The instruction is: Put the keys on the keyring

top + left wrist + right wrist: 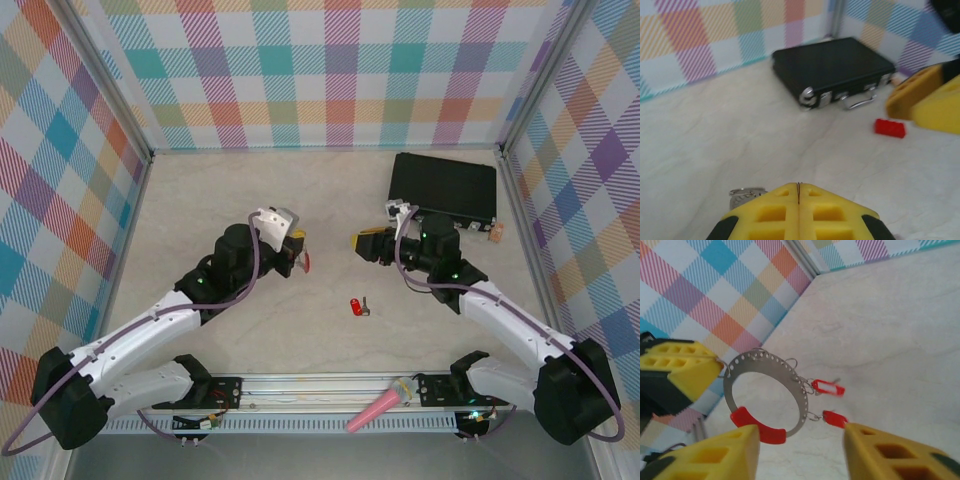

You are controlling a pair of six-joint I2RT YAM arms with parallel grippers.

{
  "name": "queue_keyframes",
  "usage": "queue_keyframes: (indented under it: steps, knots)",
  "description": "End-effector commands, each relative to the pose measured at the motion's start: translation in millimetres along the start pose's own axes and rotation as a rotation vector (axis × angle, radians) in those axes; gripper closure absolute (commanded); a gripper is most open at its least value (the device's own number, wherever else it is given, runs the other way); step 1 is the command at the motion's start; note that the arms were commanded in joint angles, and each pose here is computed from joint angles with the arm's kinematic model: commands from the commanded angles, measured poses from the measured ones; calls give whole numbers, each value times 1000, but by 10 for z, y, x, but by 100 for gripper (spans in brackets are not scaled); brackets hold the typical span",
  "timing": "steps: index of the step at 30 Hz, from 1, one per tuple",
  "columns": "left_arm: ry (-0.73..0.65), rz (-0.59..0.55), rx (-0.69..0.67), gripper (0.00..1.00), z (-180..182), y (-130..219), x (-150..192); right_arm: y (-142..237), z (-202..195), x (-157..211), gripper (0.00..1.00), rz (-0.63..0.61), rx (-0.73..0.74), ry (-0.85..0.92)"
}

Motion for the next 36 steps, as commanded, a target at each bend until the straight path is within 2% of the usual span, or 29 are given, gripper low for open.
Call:
queue_keyframes:
  steps: [1,6,10,16,19,21,30,36]
  knots:
    - [-19,-196,169,100,-206,27,-332,-30,164,-58,56,26,-72,40]
    - [48,-297,288,100,-329,3,-484,32,332,-72,52,11,-172,96]
    - [103,-374,356,100,-384,35,-592,95,373,-55,55,-8,-193,121]
    - [228,-416,385,100,-365,71,-754,155,419,-14,54,-10,-225,118]
    - [334,-411,368,100,-313,39,-799,191,455,-12,53,-15,-239,125]
    - [352,-406,397,100,-337,36,-832,220,481,-8,53,-21,-251,133]
    - [306,-348,403,100,-371,5,-765,286,598,-42,64,-11,-276,139]
    - [333,-317,432,100,-401,-5,-740,257,800,-143,66,17,-399,126]
Point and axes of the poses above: each hand's point on the last joint's axis, 136 mm out from that joint toward the fingers, its own y axis back along the fingers, its own z axis along the line the jaws close on, x = y × z, the point moved 5 cm from there along y, back along the fingers, and after that the axes turned 11 degrees about -y, right-handed, at the moved point
